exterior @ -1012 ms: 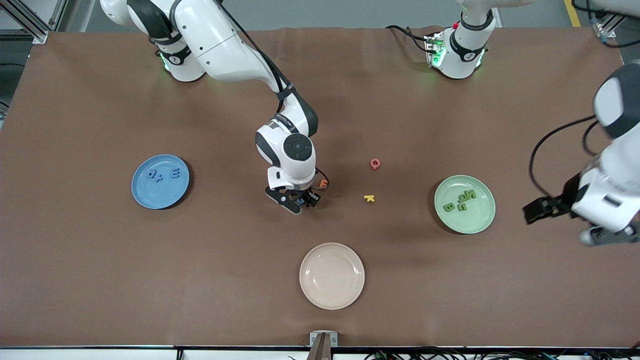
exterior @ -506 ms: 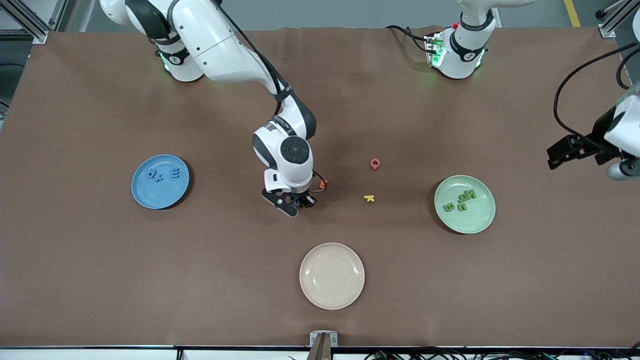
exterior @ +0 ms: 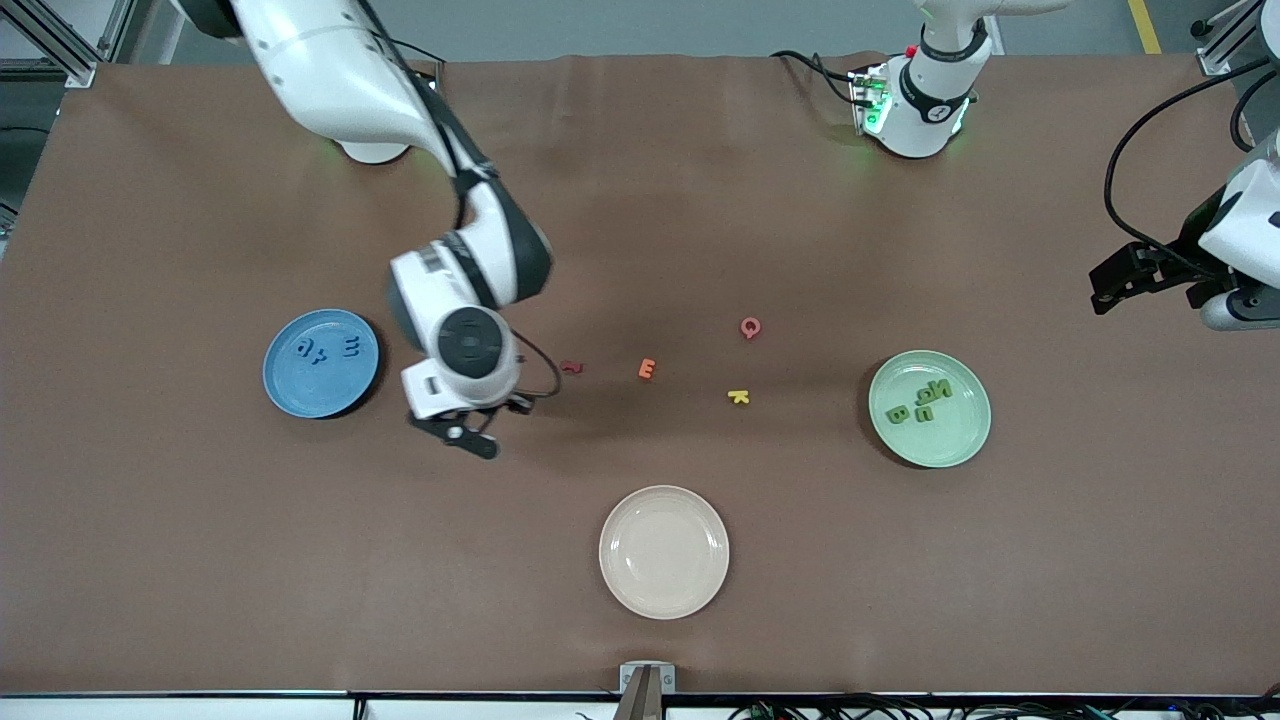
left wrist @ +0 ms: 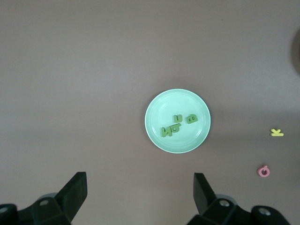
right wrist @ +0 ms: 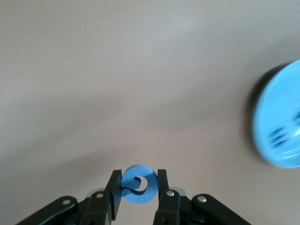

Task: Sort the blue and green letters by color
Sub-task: 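Carry the blue c to the blue plate with the right gripper and release it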

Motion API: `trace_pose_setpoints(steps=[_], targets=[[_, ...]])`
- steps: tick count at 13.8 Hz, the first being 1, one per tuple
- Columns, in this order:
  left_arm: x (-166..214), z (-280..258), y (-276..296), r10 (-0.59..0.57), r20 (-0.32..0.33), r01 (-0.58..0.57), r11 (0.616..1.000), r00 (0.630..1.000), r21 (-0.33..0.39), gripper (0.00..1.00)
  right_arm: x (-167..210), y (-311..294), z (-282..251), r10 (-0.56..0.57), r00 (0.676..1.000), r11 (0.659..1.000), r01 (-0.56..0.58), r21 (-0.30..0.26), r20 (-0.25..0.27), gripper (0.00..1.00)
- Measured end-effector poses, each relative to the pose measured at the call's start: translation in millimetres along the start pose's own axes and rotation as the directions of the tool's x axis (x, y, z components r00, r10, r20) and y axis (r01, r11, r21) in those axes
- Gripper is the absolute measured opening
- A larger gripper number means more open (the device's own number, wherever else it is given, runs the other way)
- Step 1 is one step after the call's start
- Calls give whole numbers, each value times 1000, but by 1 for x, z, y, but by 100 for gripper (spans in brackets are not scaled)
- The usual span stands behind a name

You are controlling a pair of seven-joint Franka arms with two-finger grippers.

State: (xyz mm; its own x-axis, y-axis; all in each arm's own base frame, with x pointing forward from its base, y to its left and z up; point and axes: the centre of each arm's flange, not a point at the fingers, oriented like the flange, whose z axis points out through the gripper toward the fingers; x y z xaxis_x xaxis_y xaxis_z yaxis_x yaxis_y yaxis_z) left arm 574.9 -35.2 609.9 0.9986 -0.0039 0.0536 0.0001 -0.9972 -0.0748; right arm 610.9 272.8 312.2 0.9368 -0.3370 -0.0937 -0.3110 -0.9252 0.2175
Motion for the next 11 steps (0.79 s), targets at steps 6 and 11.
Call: trace_pose_setpoints(steps=[6,11], targets=[[-2,-4,7,31,-7,-31,1000,999,-2,100,18,203,42,-222,974,972,218,85,42,34],[-2,-5,7,31,-10,-31,1000,999,-2,100,-12,244,105,-268,963,956,267,121,-10,34]])
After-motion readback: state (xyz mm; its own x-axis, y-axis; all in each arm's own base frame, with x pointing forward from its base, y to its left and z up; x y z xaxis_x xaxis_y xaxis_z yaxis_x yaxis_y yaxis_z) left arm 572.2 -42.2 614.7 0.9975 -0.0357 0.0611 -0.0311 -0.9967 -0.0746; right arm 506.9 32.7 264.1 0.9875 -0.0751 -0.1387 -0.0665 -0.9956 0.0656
